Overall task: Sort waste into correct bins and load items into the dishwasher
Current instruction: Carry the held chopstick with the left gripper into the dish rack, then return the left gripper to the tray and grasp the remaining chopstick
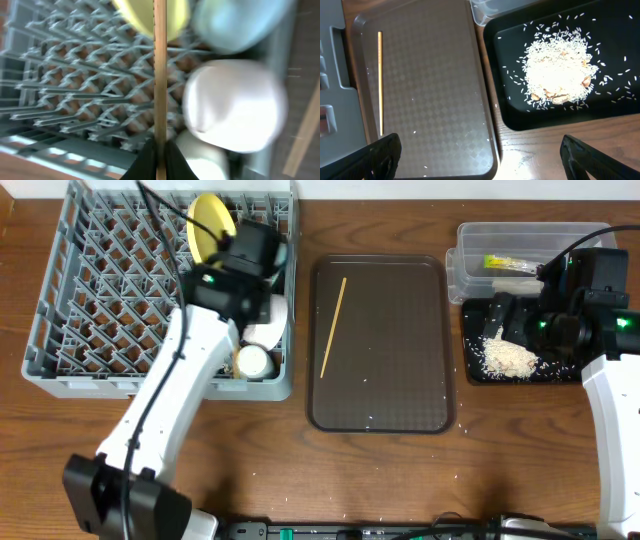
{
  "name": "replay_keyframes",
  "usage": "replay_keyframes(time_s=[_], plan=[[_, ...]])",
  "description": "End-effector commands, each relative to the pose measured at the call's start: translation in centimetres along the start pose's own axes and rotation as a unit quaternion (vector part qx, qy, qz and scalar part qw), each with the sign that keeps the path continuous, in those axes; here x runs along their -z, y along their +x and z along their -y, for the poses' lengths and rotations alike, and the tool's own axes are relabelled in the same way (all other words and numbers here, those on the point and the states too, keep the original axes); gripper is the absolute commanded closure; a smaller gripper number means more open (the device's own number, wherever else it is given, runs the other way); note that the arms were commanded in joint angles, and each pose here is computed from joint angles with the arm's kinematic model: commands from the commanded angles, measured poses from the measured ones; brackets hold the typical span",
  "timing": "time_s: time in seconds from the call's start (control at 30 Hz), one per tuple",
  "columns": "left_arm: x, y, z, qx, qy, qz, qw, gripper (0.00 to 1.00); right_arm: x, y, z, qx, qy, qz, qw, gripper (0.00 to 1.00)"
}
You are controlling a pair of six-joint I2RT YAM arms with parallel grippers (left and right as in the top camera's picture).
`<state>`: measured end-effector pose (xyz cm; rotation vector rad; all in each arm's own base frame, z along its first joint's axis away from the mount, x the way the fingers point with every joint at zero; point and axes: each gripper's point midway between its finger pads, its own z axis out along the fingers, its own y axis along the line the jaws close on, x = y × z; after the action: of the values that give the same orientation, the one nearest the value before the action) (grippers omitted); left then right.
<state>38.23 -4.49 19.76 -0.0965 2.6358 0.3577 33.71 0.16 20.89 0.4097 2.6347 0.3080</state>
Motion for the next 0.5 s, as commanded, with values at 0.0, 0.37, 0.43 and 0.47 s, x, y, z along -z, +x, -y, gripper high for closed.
replay_keyframes(time_s=[0.0,0.37,0.43,0.47], plan=[[-3.0,0.6,-2.3,-0.026,-0.035,-0.031,0.999,0.92,0.1,-0.3,0.1,-0.007,0.002,0.004,1.0,0.01],[-8.5,-0.4,-1.5,-0.071,0.023,-0.05,0.996,0.86,0.1,-0.3,0.2,-0.007,0.002,0.003,1.0,0.01],[-8.6,-0.8,-1.4,-0.068,0.024,-0.041,0.997,0.66,0.1,-0.3,0.1,-0.007,0.002,0.004,1.0,0.01],[-8.6,-1.0,-1.4,-0.067,0.024,-0.038,0.997,0.54,0.1,-0.3,0.1,-0.007,0.002,0.004,1.0,0.01]])
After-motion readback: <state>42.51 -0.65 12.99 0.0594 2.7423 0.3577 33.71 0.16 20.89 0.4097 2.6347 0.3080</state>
